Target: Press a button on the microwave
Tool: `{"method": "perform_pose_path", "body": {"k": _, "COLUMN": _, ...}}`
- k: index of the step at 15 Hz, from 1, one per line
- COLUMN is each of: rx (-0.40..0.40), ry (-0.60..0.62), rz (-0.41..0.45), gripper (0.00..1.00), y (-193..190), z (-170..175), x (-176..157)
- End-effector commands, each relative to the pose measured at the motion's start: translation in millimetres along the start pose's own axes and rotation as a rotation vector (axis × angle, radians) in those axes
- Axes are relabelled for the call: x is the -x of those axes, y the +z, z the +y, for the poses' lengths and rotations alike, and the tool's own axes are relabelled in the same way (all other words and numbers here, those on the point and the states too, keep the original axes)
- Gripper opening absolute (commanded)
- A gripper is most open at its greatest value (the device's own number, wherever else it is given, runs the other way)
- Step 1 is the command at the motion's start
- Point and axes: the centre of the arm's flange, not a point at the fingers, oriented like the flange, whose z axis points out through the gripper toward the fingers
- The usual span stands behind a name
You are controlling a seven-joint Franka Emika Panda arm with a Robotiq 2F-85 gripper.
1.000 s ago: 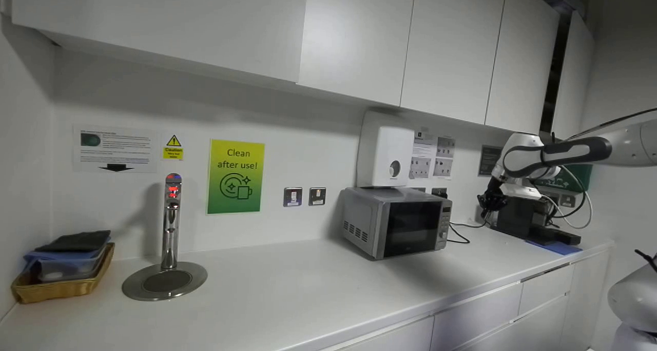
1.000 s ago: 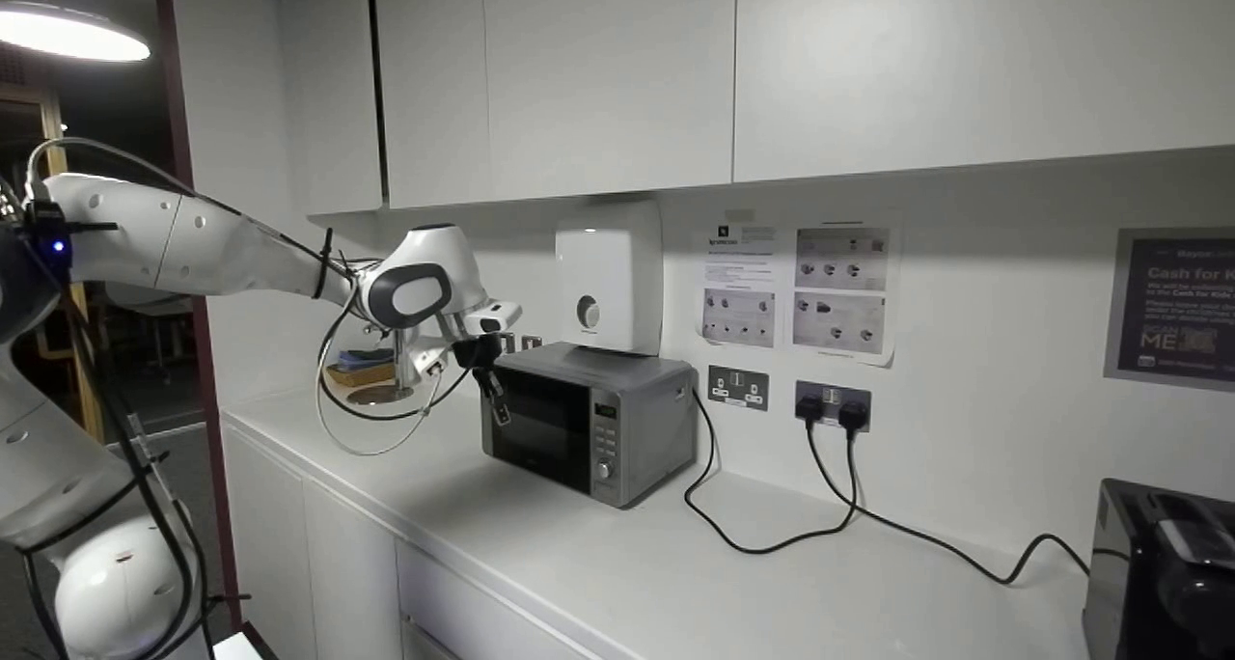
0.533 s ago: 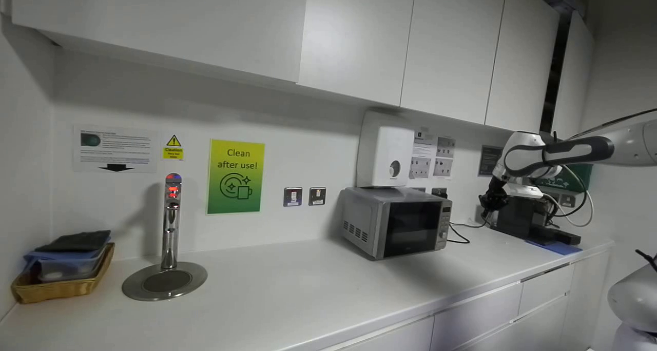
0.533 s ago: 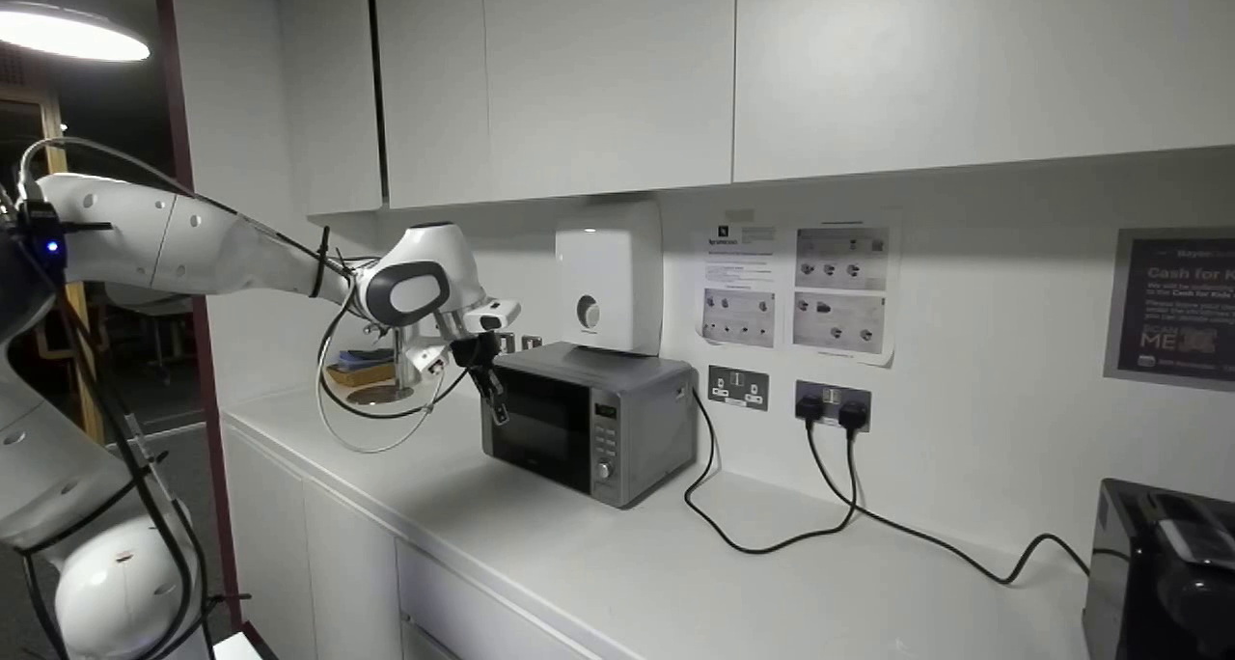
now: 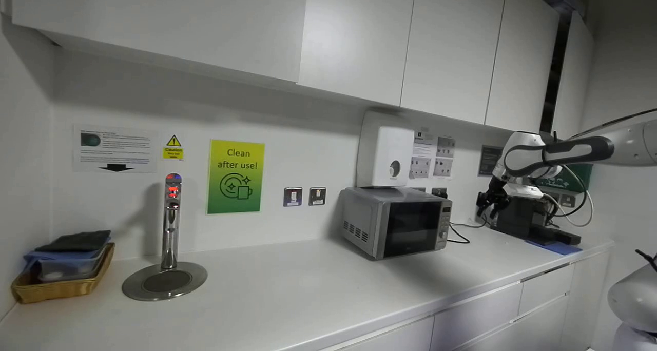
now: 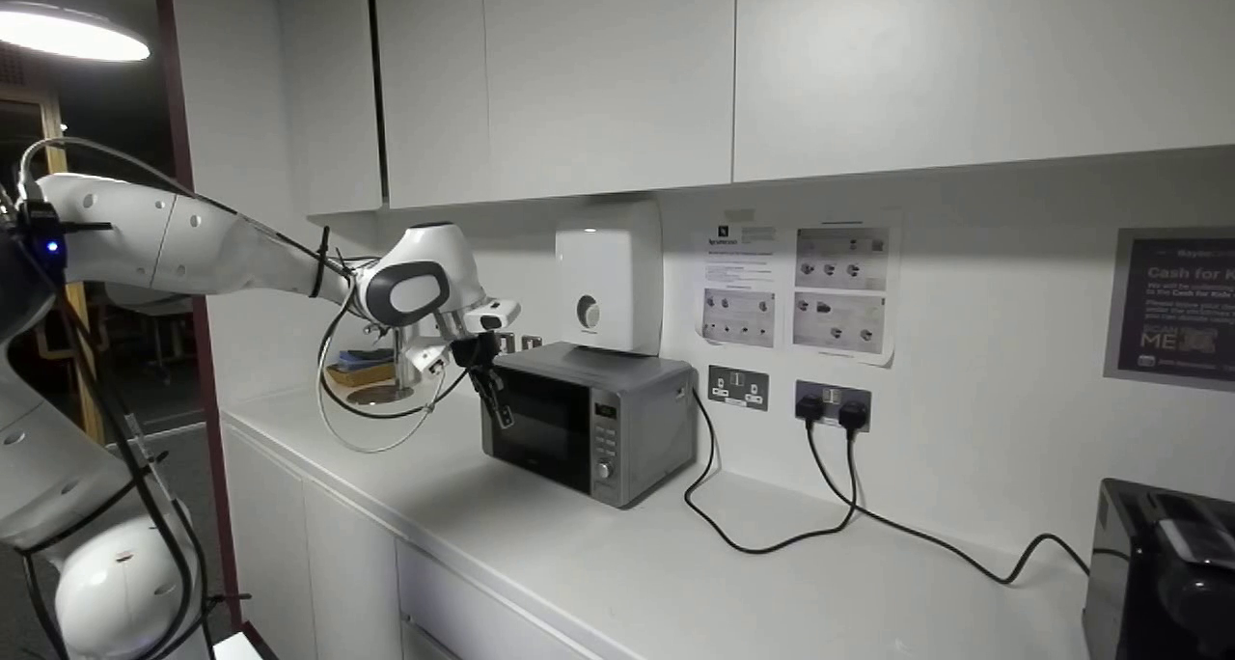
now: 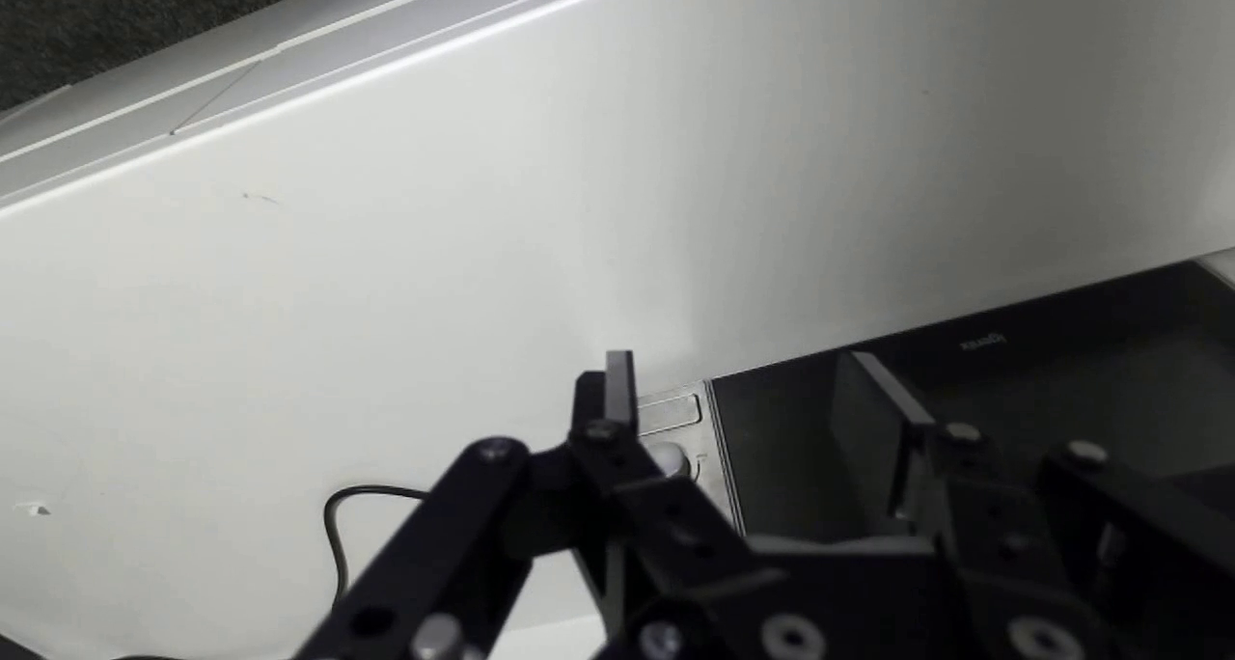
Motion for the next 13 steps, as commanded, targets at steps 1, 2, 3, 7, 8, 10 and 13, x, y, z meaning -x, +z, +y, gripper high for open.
{"method": "perform_pose_path", "body": {"k": 1, "rx": -0.002, "ry": -0.022, "rz": 0.002, "gripper": 0.92, "y": -8.0, "z": 4.5, "x": 6.1}}
{"method": "perform_pose_path", "body": {"k": 2, "rx": -0.002, "ry": -0.021, "rz": 0.002, "gripper": 0.99, "y": -7.8, "z": 4.2, "x": 6.0}}
{"method": "perform_pose_path", "body": {"k": 3, "rx": -0.001, "ry": -0.019, "rz": 0.002, "gripper": 1.00, "y": -7.6, "z": 4.0, "x": 6.2}}
{"method": "perform_pose_path", "body": {"k": 7, "rx": 0.001, "ry": -0.016, "rz": 0.006, "gripper": 1.00, "y": -7.4, "z": 2.8, "x": 6.3}}
{"method": "perform_pose_path", "body": {"k": 8, "rx": 0.003, "ry": -0.011, "rz": 0.010, "gripper": 1.00, "y": -7.5, "z": 2.4, "x": 6.3}}
{"method": "perform_pose_path", "body": {"k": 10, "rx": 0.002, "ry": -0.007, "rz": 0.011, "gripper": 1.00, "y": -7.4, "z": 1.9, "x": 5.8}}
{"method": "perform_pose_path", "body": {"k": 13, "rx": 0.000, "ry": 0.002, "rz": 0.000, "gripper": 1.00, "y": 0.0, "z": -0.1, "x": 0.0}}
